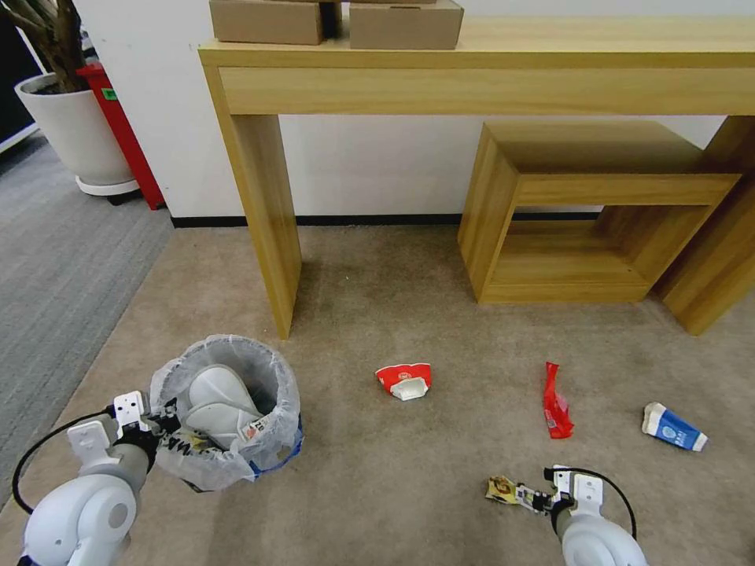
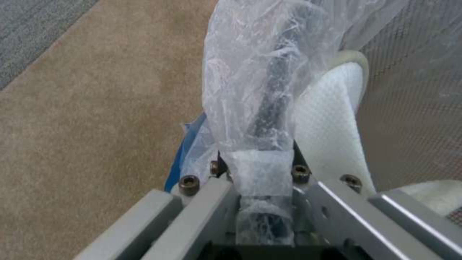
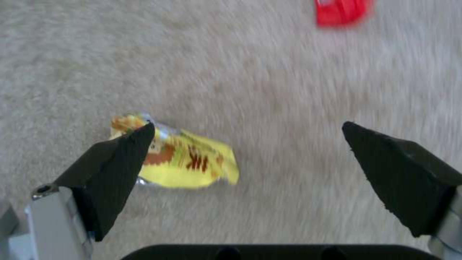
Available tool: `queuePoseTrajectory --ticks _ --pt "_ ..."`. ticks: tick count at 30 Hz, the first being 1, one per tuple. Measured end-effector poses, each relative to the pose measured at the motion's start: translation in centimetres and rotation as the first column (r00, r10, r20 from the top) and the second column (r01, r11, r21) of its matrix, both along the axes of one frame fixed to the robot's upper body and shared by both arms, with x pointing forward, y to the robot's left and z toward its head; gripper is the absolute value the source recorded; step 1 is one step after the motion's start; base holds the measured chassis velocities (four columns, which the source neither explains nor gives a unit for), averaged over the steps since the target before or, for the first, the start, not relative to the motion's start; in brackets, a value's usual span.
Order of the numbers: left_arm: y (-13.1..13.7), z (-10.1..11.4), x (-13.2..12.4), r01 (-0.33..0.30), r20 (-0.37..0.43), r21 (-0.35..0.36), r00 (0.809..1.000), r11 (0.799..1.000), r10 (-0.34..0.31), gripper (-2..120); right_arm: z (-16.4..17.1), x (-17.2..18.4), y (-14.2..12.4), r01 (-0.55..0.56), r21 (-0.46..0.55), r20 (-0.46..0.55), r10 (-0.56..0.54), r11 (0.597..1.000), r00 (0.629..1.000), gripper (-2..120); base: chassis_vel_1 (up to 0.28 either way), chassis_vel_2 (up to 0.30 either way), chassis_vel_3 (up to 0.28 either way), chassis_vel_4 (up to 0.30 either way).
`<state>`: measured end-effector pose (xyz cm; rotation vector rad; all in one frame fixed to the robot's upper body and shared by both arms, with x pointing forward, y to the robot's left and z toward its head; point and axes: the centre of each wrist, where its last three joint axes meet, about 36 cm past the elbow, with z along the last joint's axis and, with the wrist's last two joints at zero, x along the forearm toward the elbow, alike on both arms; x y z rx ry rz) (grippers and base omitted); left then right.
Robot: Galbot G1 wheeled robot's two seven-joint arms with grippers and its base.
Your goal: Pick up the trash bin and place the garbage on the floor into it.
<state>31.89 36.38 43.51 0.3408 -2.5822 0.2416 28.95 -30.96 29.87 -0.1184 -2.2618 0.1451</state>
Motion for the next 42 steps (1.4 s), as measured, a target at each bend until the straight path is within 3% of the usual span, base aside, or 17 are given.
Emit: queuePoseTrajectory --ticks 6,9,17,32,42 --pt "0.1 0.0 -0.1 -0.008 0.005 0.000 1.000 1.000 0.008 1 -0.7 -0.1 -2.0 -0.165 -0.108 0.050 0.172 0.980 0.984 99 0.000 0.000 0.000 0.000" --pt "0.0 0.0 -0.3 -0.017 0.009 0.000 1.000 1.000 0.017 1 -0.6 -0.4 -4.0 -0.277 -0.184 0.035 0.288 0.943 0.957 96 0.000 0.000 0.000 0.000" --pt "-0.2 -0.2 -0.5 -0.025 0.013 0.002 1.000 1.000 0.025 1 -0.4 -1.5 -6.5 -0.403 -0.261 -0.019 0.413 0.877 0.911 95 0.000 0.000 0.000 0.000" --pt "-0.1 -0.3 -0.5 -0.030 0.015 0.007 0.999 1.000 0.030 1 -2.8 -3.2 -5.2 -0.439 -0.232 -0.055 0.439 0.868 0.897 92 0.000 0.000 0.000 0.000" --pt "0.1 -0.5 -0.4 -0.037 0.015 0.006 0.999 0.999 0.037 1 -4.8 -0.9 -3.0 -0.459 -0.212 -0.031 0.463 0.863 0.886 84 0.000 0.000 0.000 0.000"
